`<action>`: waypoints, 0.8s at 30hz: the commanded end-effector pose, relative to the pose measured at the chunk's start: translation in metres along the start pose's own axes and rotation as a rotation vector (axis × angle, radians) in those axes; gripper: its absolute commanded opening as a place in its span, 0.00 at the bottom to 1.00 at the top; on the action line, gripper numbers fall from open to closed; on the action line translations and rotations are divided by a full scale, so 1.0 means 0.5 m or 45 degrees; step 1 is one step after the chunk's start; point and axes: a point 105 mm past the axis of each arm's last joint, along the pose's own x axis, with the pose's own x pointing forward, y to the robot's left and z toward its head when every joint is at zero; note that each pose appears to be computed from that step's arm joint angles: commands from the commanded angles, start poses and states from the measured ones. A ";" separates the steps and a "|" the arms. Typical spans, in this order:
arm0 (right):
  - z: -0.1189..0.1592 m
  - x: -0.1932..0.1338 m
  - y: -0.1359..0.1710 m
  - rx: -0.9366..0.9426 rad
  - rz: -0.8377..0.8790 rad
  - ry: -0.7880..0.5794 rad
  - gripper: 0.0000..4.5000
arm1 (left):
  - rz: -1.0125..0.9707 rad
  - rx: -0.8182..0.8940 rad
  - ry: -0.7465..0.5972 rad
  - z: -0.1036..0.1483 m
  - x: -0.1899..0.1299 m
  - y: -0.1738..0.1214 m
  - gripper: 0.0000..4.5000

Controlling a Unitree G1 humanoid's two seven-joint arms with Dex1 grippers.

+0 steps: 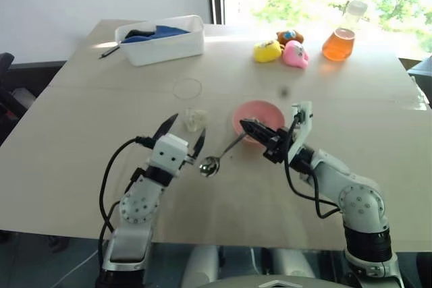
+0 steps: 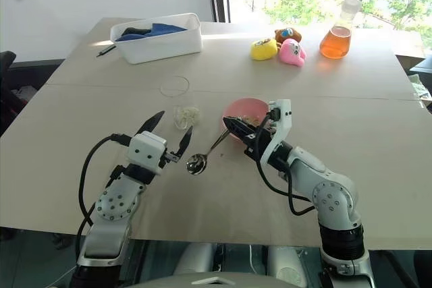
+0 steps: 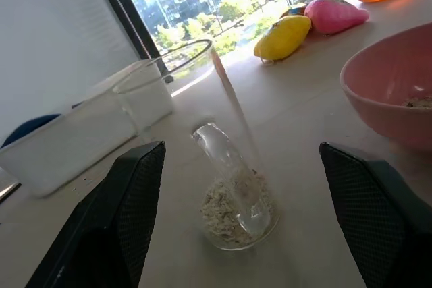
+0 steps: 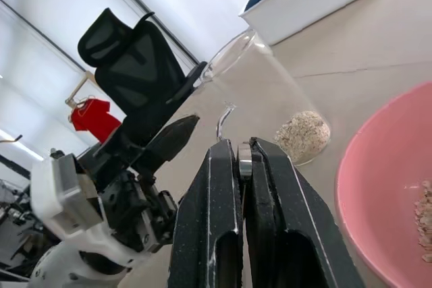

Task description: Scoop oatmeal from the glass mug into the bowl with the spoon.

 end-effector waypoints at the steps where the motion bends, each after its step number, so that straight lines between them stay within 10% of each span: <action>1: 0.019 0.002 0.021 -0.015 0.062 -0.048 0.00 | 0.079 0.056 -0.021 0.012 0.009 0.016 0.84; 24: 0.022 0.001 0.016 -0.018 0.052 -0.055 0.00 | 0.356 0.155 0.101 -0.054 0.029 0.130 0.84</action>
